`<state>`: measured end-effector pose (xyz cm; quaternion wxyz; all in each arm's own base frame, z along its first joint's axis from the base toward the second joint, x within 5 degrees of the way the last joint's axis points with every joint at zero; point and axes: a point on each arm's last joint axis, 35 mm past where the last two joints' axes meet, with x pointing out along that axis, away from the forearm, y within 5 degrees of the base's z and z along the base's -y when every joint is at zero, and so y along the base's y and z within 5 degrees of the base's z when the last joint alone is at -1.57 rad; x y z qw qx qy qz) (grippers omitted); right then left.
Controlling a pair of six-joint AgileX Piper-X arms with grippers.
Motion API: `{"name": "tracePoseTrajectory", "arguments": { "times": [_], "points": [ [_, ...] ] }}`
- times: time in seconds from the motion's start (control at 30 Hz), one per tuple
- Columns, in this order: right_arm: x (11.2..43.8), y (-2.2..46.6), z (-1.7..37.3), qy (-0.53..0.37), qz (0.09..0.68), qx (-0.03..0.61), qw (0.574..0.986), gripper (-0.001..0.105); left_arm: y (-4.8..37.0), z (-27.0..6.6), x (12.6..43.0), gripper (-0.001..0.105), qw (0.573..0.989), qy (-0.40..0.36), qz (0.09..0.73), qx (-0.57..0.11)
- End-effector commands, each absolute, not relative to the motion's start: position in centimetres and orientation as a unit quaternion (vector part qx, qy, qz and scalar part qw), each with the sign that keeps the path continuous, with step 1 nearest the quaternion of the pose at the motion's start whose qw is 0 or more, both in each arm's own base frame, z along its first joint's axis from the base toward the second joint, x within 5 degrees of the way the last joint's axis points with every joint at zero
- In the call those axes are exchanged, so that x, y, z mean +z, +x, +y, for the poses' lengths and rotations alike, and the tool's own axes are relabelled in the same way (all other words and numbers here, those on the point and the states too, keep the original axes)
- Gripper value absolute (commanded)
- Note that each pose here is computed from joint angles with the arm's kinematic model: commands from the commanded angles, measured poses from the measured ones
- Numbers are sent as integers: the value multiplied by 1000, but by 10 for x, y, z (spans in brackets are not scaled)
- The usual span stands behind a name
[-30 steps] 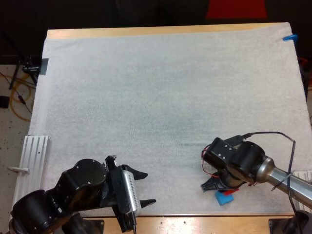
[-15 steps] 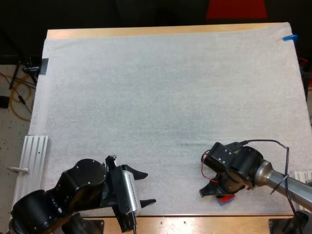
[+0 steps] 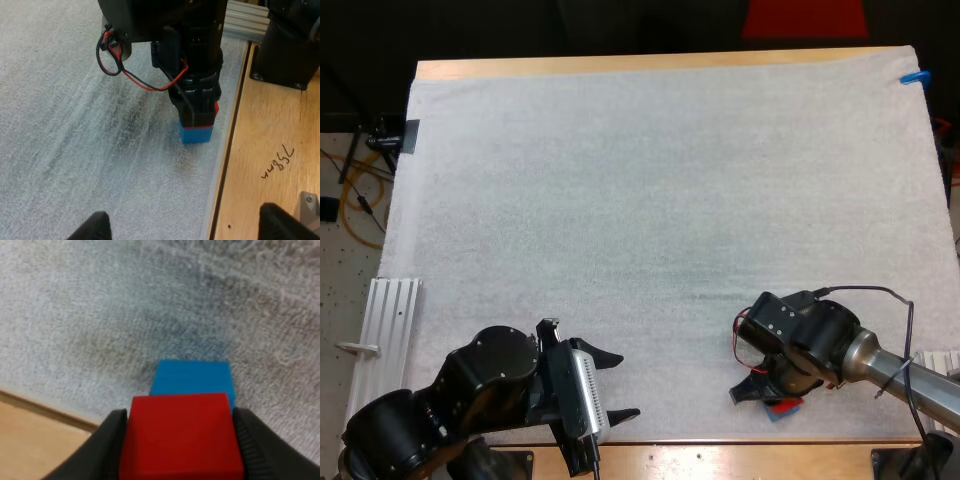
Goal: Stack red cube on blue cube
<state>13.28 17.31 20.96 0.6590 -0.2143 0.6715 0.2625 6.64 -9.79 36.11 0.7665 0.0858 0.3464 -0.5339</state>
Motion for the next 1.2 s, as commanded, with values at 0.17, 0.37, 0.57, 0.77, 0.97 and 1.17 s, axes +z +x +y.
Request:
{"name": "tracePoseTrajectory", "arguments": {
  "times": [0.17, 0.37, 0.57, 0.77, 0.97, 1.17],
  "points": [
    [210, 133, 171, -232, 667, 250, 662, 49, 66, -98, 364, 59, 766, 85, 338, -540],
    [210, 133, 171, -232, 667, 249, 662, 49, 66, -98, 364, 59, 766, 85, 338, -540],
    [217, 135, 173, -230, 666, 251, 664, 49, 66, -98, 364, 59, 766, 85, 338, -540],
    [225, 138, 177, -227, 659, 255, 670, 49, 66, -98, 364, 59, 766, 85, 338, -540],
    [225, 137, 175, -234, 661, 247, 668, 49, 66, -98, 364, 59, 766, 85, 338, -540],
    [225, 136, 175, -235, 663, 246, 667, 49, 66, -98, 364, 59, 766, 85, 338, -540]
  ]
}}
